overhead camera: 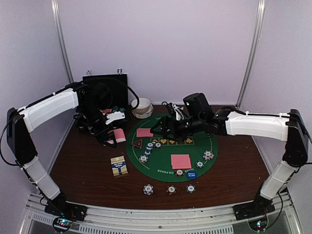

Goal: Distribute texas hold em gaming equipment

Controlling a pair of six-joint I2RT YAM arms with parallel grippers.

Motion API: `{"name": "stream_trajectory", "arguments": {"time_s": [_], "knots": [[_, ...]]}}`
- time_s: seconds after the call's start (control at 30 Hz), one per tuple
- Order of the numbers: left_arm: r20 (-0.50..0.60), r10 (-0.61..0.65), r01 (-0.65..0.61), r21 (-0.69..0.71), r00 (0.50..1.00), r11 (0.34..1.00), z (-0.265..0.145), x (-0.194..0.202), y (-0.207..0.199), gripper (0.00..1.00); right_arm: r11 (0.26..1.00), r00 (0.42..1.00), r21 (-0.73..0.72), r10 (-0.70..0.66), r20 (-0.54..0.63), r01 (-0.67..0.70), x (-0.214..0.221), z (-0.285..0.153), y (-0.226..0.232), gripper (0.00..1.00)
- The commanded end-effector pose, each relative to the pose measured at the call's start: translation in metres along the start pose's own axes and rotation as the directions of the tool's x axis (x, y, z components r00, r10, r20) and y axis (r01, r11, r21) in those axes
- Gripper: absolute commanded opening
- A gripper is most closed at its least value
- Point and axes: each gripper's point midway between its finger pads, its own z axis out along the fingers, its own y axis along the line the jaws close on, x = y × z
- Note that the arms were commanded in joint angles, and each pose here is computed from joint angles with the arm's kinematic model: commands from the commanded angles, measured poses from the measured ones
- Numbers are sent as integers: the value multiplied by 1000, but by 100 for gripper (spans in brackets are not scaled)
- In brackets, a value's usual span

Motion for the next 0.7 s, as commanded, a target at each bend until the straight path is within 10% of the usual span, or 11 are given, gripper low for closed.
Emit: {"name": "stream_trajectory", "arguments": {"time_s": [0.0,0.67], "knots": [[68,31,-30,-15,997,999,-16,-13,-2,0,984,999,-176,40,8,-38,-13,29,43,91],[87,27,-27,-1,996,1000,-17,-19,-3,0,888,981,-418,160,-107,-191,-13,110,87,86]]}}
